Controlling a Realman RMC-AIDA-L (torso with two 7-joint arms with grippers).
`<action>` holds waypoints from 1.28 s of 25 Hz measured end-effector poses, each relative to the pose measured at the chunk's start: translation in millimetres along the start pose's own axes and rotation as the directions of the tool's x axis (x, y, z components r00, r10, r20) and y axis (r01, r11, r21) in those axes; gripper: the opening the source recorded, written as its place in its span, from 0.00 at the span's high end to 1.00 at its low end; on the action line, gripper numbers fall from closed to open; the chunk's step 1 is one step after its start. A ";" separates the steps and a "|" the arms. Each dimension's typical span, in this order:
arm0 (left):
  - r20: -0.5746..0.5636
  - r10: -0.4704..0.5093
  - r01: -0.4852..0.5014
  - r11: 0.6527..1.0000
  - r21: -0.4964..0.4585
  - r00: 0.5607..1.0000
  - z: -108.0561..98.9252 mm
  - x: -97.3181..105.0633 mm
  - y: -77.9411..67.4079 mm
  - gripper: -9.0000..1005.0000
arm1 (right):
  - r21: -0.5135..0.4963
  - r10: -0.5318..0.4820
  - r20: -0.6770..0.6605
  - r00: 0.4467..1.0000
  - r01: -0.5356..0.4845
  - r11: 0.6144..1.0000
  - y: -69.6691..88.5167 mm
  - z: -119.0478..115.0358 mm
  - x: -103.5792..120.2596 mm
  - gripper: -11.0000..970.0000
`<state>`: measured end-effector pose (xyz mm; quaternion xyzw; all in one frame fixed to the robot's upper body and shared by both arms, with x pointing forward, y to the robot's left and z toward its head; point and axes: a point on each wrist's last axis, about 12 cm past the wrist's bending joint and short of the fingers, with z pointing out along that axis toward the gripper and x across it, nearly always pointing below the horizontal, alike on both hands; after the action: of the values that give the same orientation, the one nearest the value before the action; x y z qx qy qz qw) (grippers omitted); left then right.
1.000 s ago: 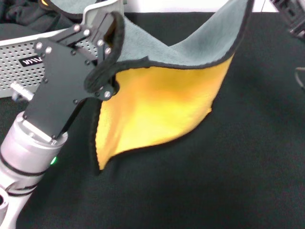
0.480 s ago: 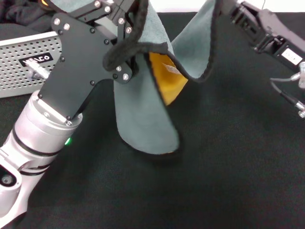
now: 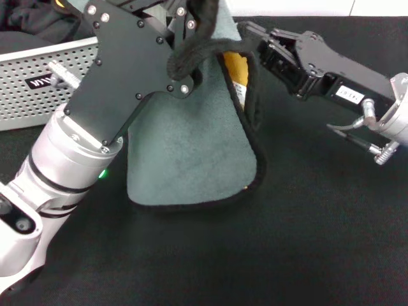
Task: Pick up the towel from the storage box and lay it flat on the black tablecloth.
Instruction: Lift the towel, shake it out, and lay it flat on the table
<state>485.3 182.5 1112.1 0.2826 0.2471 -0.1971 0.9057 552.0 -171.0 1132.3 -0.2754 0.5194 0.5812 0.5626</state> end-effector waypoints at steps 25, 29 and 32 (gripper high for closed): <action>0.004 0.070 -0.070 0.994 0.083 0.998 39.5 18.5 -8.9 0.99 | -0.070 -0.032 -0.057 0.998 0.028 0.997 0.3 28.1 -1.5 0.98; 0.046 0.128 -0.132 0.986 0.098 0.991 47.7 16.9 -13.9 0.99 | -0.053 -0.038 -0.063 0.997 0.035 0.998 -1.6 28.2 -0.7 0.98; 0.062 0.168 -0.174 0.979 0.110 0.984 55.3 18.9 -15.8 0.99 | -0.053 -0.039 -0.063 0.997 0.035 0.998 -1.6 28.4 -0.6 0.98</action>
<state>511.1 132.7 1134.7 0.3492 0.1864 -0.1394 0.9077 561.1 -145.6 1141.1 -0.3182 0.5167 0.5748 0.5489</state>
